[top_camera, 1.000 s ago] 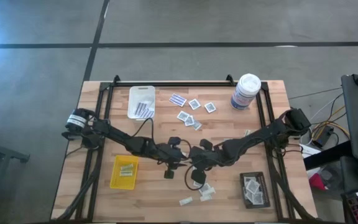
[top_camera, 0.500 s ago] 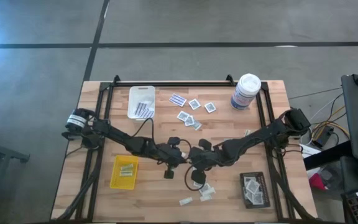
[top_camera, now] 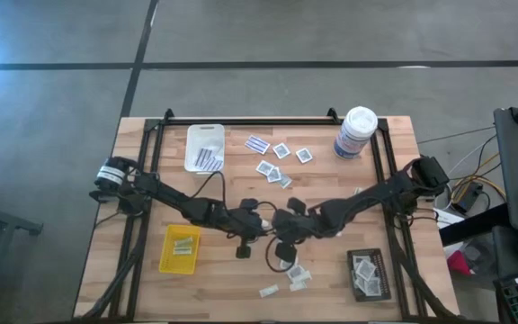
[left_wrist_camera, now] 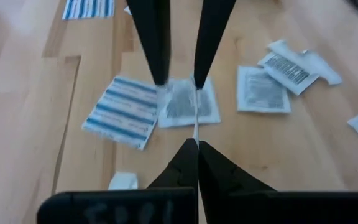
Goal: Pick & Place First Aid Supplies
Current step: Put the green bandage into the yellow bin
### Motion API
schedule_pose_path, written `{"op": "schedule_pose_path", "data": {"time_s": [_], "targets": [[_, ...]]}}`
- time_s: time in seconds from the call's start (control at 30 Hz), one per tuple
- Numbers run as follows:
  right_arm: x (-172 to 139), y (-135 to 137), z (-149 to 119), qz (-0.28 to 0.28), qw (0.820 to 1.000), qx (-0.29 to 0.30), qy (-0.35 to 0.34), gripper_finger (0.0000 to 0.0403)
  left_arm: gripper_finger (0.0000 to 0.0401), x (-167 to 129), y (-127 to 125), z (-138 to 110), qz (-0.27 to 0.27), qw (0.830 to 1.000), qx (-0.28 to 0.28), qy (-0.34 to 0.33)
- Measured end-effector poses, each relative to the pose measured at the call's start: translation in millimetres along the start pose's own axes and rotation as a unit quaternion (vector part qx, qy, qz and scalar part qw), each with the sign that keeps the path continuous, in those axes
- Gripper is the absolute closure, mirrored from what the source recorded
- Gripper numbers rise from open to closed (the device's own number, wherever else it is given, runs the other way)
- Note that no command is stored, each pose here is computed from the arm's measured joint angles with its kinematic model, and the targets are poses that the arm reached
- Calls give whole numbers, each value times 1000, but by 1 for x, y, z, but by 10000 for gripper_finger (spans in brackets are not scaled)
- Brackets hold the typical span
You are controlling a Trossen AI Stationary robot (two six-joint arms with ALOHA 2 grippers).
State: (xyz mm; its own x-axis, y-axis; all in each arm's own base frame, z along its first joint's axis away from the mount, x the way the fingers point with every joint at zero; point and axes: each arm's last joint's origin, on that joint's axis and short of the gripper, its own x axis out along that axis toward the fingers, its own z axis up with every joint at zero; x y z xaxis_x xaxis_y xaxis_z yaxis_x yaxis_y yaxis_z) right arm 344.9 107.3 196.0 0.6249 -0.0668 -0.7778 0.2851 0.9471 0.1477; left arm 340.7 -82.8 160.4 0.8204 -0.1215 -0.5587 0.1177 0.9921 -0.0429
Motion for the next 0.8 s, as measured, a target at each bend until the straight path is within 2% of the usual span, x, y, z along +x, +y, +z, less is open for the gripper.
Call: {"op": "schedule_pose_path", "data": {"time_s": [0.17,0.37,0.8], "targets": [[0,-2,-1,-8,1000,-19,10,305,401,-6,3,-9,25,998,-9,59],[-1,-4,-1,-10,999,-39,13,295,401,-27,4,-5,35,993,-28,107],[-1,-4,0,-10,999,-38,11,309,401,-96,-17,-1,33,978,-97,181]]}}
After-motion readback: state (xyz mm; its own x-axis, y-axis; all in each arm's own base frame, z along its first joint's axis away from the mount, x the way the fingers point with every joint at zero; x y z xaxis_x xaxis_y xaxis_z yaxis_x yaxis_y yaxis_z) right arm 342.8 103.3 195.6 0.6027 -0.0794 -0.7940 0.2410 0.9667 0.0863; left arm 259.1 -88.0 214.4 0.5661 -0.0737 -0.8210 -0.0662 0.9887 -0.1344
